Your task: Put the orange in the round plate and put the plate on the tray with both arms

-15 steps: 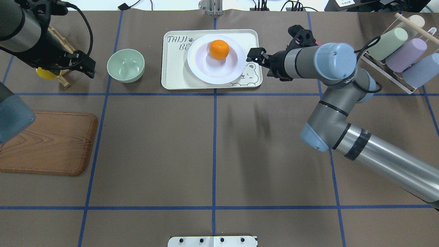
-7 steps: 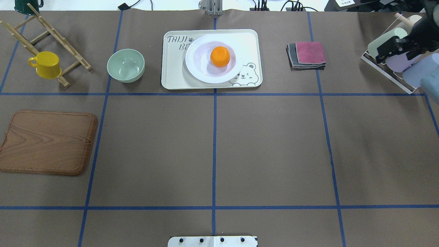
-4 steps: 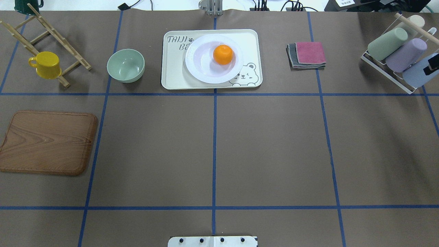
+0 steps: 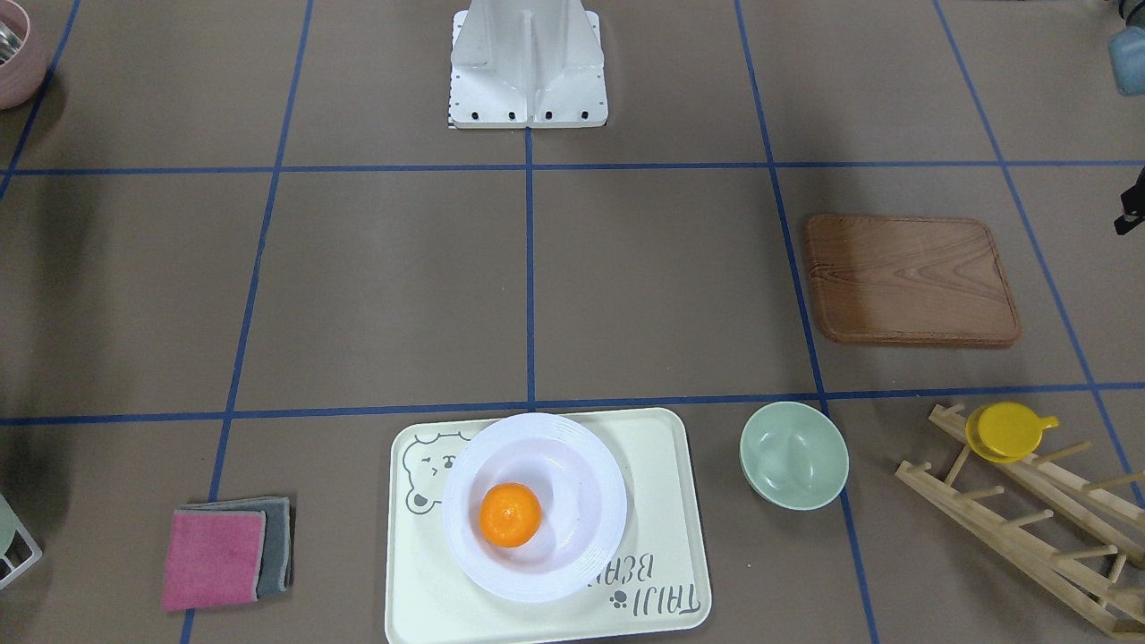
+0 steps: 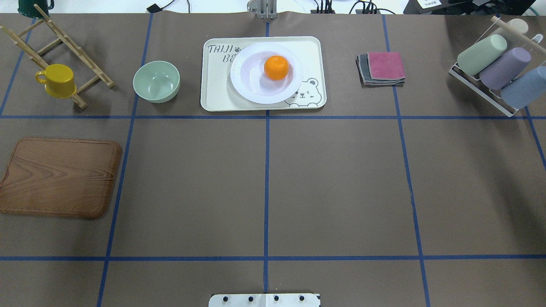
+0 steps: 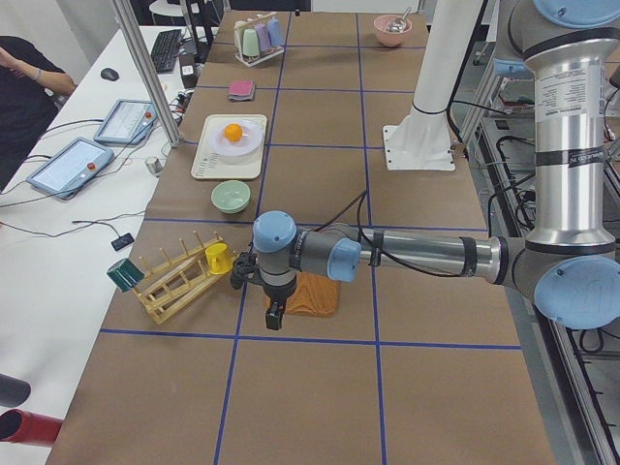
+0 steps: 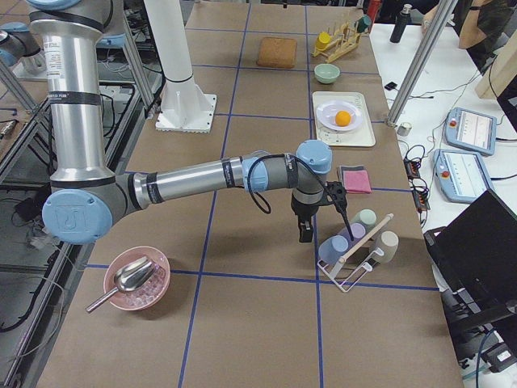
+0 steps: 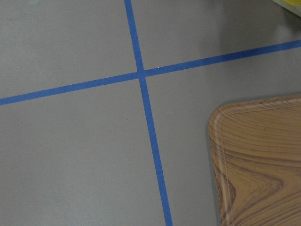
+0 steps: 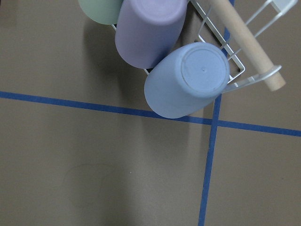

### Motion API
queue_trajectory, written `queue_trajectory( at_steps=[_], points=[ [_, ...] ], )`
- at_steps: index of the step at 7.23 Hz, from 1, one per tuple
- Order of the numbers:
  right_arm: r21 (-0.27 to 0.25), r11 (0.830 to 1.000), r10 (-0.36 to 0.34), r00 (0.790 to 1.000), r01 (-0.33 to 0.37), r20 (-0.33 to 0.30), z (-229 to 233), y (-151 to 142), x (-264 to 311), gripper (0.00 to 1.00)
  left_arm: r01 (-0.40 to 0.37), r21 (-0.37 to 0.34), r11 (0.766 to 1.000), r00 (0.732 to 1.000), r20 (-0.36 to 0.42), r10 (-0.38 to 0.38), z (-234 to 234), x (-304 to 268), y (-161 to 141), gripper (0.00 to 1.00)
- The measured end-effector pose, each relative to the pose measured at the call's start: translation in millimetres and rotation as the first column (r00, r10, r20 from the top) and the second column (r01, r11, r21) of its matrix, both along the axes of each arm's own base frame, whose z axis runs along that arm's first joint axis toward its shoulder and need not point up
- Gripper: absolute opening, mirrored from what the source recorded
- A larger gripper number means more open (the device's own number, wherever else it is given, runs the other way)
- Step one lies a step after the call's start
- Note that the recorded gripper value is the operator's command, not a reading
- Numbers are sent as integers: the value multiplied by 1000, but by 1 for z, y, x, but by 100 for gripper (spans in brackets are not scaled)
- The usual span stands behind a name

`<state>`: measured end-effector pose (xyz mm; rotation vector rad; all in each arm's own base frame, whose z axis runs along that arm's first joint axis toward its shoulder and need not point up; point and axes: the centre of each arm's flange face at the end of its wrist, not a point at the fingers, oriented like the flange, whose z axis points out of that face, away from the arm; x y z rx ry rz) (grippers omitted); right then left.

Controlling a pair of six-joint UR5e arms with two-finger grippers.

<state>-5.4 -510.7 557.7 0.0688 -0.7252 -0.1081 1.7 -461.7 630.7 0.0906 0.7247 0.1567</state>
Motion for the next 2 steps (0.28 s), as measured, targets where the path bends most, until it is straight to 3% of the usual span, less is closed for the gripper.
queue_trajectory(
  at_steps=[2],
  points=[
    [-3,1000,0,1000,0,-1,2,1,1,100,2,-6,1000,1000,1,-2,3,0,1,99]
  ],
)
